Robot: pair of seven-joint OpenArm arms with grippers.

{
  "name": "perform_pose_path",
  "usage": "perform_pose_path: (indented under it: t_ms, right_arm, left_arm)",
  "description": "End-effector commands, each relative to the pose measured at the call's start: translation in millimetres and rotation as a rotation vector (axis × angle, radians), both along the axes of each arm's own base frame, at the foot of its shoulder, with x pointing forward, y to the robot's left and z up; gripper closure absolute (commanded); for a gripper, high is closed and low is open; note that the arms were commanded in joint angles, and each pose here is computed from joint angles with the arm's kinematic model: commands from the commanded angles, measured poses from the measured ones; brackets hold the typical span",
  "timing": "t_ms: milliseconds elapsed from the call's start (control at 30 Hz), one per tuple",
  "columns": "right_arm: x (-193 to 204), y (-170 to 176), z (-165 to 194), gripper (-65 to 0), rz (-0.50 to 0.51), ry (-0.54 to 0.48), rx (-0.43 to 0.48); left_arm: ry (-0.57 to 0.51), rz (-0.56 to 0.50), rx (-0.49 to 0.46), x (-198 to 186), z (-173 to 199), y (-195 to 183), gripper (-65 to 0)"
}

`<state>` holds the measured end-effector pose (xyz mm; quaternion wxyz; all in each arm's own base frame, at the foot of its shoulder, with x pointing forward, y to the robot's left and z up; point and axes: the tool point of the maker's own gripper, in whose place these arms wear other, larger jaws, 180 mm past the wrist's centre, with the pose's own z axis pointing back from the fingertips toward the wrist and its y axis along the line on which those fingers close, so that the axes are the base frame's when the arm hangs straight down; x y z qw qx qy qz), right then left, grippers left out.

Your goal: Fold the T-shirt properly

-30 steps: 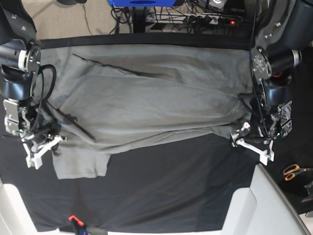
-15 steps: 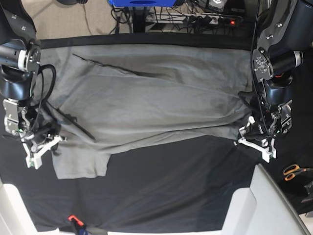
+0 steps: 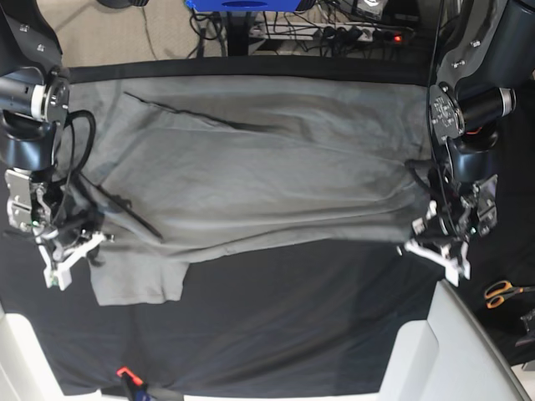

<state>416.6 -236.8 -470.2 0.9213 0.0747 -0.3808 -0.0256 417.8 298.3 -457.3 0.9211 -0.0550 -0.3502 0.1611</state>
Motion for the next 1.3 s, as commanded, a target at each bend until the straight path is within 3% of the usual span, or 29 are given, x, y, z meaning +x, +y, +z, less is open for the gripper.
perform_pose_path:
  t_ms: [0,233,533,667,900,1267]
  right_arm:
    - [28,-11,34,-0.2,-0.012,-0.108,-0.015]
    - [44,-14,64,-0.2,-0.001,-0.192,-0.048]
    - [51,-14,72,-0.2,0.003,-0.214,-0.051]
    - [58,-14,83,-0.2,-0.001,-0.289,-0.054]
    - [59,7,78,-0.2,0.103,-0.269,-0.103]
    - [63,-7,86,-0.2,0.083,-0.281,-0.121]
  left_arm:
    - [-0.102,0.012,0.031,27,36,14,0.0]
    - [-0.147,0.010,0.046,38,52,16,0.0]
    - [-0.232,0.003,0.081,53,83,20,0.0]
    - [-0.232,0.004,0.082,53,83,21,0.0]
    - [-0.226,0.003,0.085,51,81,22,0.0]
    - [-0.219,0.001,0.093,49,79,23,0.0]
